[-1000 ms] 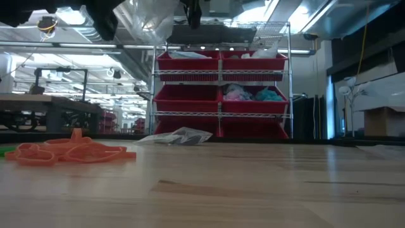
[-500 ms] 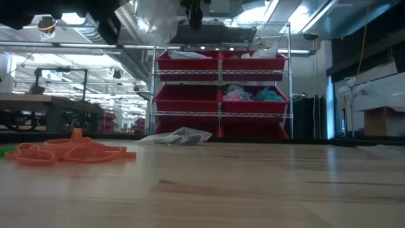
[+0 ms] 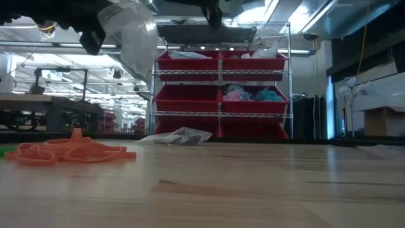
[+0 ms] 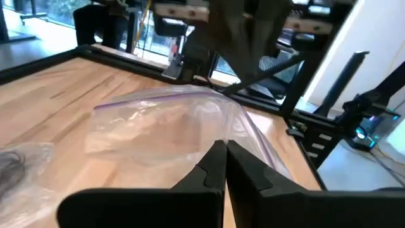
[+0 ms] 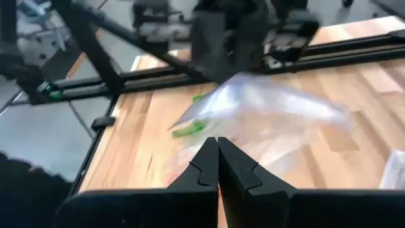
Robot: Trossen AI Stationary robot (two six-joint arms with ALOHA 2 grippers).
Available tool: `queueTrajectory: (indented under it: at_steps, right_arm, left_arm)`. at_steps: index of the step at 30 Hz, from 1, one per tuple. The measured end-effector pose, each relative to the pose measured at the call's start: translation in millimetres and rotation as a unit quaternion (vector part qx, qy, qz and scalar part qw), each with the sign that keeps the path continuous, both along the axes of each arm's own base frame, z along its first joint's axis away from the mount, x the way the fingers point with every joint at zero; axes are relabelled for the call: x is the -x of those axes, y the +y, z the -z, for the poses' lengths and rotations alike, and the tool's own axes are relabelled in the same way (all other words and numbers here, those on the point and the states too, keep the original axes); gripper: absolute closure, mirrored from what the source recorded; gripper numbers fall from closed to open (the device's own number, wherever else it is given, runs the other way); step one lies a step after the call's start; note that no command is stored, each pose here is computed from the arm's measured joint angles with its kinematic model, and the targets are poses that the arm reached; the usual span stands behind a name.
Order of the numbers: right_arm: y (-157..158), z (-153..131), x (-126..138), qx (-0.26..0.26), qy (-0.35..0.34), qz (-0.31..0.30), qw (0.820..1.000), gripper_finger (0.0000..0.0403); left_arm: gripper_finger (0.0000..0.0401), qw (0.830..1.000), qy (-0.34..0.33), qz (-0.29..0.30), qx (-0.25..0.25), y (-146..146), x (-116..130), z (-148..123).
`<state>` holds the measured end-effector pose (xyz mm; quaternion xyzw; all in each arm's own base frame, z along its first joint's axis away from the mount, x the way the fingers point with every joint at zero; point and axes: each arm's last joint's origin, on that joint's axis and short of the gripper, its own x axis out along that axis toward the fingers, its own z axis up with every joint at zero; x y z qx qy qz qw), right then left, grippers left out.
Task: Sort rubber bands
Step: Open the transparent zip bag
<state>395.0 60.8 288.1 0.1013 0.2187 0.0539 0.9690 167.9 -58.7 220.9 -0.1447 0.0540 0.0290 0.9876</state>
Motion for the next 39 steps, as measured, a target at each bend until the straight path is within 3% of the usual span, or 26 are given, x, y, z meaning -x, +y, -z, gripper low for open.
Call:
queueTrajectory:
  at_steps: [8,13,17,22,26,31,39]
  right_arm:
    - [4,12,-2,0.0,0.031,0.008,0.999,0.0402]
    - [2,13,-5,0.01,0.019,0.052,0.998,0.0398]
    - [0,13,-4,-0.006,0.021,0.092,0.995,0.0364]
    - [0,13,-4,-0.012,0.021,0.1,0.995,0.0306]
    - [-4,13,-5,0.033,0.013,0.114,0.993,0.0282]
    - [-7,12,-5,0.084,0.01,0.136,0.987,0.028]
    - [-10,12,-5,0.099,0.008,0.139,0.985,0.028]
  left_arm:
    - [0.0401,1.0,-0.016,0.005,0.008,0,2,-4]
    - [0.0401,1.0,-0.013,0.014,0.016,0,2,-4]
    - [0.0401,1.0,-0.013,0.015,0.004,0,1,-4]
    - [0.0401,1.0,-0.011,0.017,-0.011,0,1,-3]
    - [0.0401,0.999,-0.008,0.018,-0.028,0,1,-3]
    - [0.0401,0.999,-0.008,0.019,-0.036,0,1,-3]
    - [0.0401,0.999,-0.008,0.019,-0.038,0,1,-3]
